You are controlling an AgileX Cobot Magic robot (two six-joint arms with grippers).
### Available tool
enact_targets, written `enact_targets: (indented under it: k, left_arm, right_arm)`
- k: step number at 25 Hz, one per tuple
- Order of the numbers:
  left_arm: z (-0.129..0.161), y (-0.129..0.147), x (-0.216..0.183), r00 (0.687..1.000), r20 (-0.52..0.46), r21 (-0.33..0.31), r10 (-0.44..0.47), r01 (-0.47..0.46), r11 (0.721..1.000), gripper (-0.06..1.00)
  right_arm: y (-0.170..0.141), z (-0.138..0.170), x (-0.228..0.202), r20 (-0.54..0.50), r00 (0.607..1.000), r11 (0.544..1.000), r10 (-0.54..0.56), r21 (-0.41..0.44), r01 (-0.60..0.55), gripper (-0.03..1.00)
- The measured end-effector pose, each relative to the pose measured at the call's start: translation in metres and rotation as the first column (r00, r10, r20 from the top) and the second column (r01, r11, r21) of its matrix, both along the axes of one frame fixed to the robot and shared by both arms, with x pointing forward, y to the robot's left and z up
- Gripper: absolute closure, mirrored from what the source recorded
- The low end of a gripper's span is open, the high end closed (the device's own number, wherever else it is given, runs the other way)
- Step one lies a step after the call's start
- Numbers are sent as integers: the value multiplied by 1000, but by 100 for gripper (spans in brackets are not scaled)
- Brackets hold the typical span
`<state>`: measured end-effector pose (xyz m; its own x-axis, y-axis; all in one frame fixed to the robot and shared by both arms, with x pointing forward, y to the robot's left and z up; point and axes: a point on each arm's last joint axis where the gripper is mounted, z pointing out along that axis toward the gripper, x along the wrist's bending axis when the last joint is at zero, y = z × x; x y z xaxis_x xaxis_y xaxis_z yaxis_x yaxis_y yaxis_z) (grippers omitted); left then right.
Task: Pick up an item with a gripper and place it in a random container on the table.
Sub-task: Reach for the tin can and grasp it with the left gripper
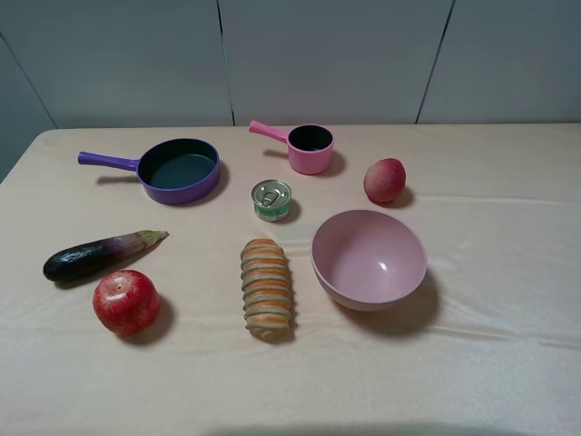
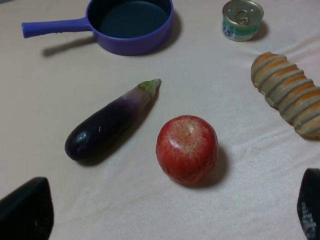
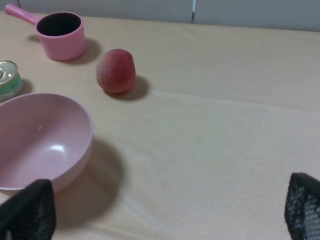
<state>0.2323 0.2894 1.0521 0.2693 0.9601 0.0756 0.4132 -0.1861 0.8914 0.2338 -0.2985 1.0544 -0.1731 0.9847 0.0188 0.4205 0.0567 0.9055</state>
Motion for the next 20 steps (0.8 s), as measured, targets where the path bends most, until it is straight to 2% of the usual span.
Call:
enact_targets:
  k: [20]
  left_arm:
    - [0, 0, 0, 1000, 0, 0, 0, 0, 1000, -5]
  right_arm:
    - [0, 0, 0, 0, 1000, 1000, 0, 1, 0, 27]
